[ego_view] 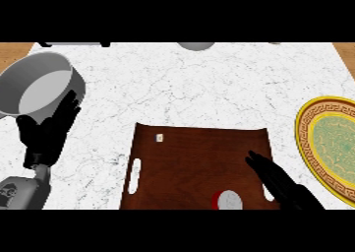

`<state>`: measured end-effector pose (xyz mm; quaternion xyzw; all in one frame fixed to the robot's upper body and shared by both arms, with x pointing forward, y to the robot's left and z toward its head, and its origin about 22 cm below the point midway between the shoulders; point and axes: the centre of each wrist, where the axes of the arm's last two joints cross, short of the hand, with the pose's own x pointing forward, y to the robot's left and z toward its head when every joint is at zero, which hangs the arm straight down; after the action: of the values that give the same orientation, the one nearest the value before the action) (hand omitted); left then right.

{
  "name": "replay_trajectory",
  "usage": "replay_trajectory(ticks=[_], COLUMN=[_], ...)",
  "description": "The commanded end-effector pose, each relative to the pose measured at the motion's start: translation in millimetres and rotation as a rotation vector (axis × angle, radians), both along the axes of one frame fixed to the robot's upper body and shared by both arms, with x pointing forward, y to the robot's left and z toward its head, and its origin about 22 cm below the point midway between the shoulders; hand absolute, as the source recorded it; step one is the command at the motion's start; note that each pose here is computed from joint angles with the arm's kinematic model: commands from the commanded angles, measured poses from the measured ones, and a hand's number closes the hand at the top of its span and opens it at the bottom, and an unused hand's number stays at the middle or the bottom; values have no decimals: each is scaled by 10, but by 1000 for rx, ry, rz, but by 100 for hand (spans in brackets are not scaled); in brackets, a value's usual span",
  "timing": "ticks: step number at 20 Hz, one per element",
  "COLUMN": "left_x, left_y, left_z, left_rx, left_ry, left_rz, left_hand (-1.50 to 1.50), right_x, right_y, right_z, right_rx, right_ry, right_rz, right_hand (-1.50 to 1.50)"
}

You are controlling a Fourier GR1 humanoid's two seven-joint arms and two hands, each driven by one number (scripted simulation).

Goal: Pick the can from the tray and place it in the plate

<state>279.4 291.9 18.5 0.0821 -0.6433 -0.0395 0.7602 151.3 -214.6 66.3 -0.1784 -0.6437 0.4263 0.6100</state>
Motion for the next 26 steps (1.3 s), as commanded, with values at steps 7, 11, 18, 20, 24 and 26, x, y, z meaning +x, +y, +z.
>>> replay_trajectory(ticks=[7,11,18,20,24,26], left_x=[-31,-40,93,49,74,14], left_y=[-194,-33,-38,107,-98,69], left_z=[-102,-212,-58,18,1,-112], left_rx=[3,-15,-13,-5,-8,-3], left_ry=[-15,5,-5,-2,3,-2], left_rz=[9,11,18,13,5,-8], left_hand=[0,0,0,0,0,0], right_x=[128,47,347,272,291,454], right_y=[329,354,791,554,576,513], right_z=[0,-55,-40,-122,-287,-294], right_rx=[-227,-241,-264,-294,-319,-335], right_ry=[129,164,156,171,173,192], right_rz=[17,25,8,1,8,13], right_hand=[-150,-150,-150,-150,-150,-150])
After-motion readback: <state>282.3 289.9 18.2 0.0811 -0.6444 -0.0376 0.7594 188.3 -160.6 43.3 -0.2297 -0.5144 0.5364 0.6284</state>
